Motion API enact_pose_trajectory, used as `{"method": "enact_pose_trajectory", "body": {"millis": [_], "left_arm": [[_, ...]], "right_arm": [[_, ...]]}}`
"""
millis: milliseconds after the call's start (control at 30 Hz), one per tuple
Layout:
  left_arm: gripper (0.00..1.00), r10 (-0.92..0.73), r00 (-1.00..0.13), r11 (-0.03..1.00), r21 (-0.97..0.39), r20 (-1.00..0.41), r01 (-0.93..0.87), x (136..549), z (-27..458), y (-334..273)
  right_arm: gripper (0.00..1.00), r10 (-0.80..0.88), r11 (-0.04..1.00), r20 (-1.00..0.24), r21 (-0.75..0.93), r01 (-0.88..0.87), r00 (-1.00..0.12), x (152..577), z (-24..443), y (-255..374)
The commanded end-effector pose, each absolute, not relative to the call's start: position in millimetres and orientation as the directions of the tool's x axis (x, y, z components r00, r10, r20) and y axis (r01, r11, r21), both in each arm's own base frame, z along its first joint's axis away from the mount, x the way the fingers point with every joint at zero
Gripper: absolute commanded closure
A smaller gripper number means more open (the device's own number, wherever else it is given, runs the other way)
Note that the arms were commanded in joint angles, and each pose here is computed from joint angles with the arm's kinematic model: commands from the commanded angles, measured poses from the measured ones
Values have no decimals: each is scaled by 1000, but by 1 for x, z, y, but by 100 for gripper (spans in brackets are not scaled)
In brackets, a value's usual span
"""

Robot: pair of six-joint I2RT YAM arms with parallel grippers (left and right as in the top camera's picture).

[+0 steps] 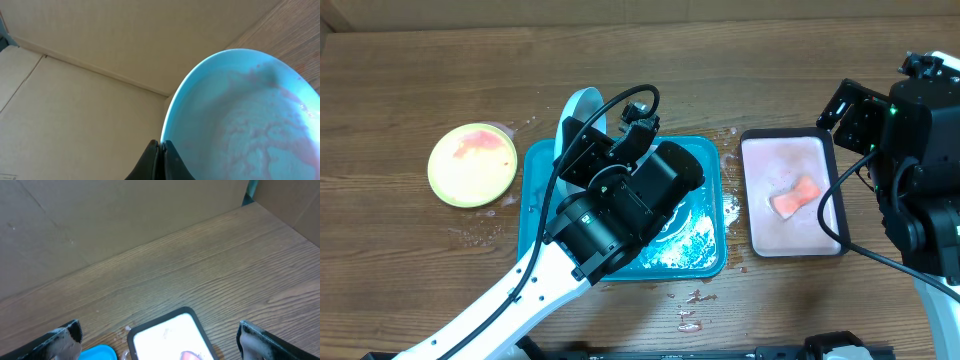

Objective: Clean dirty plates on tray and stack at the side

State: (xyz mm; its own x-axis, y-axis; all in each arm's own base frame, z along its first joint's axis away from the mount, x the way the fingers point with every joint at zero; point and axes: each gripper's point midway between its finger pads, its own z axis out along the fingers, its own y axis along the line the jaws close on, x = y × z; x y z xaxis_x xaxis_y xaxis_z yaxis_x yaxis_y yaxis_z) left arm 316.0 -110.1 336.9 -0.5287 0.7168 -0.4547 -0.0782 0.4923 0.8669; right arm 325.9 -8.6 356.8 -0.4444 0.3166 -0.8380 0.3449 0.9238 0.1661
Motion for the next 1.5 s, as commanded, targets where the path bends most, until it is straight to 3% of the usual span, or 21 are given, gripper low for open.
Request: {"method": "enact_pose_trajectory", "body": {"millis": [0,667,1467], "left_arm": [[95,710,-515,499,859,-480,-113,312,355,-107],[95,831,-540,196,979,-133,62,312,355,-105],[95,806,-590,83,995,-40,46,308,365,-96]], "right_arm": [[0,314,927,-848,175,333,-427,325,365,-7],[0,314,927,-848,175,333,-427,325,365,-7],[0,314,927,-848,175,333,-427,325,365,-7]]}}
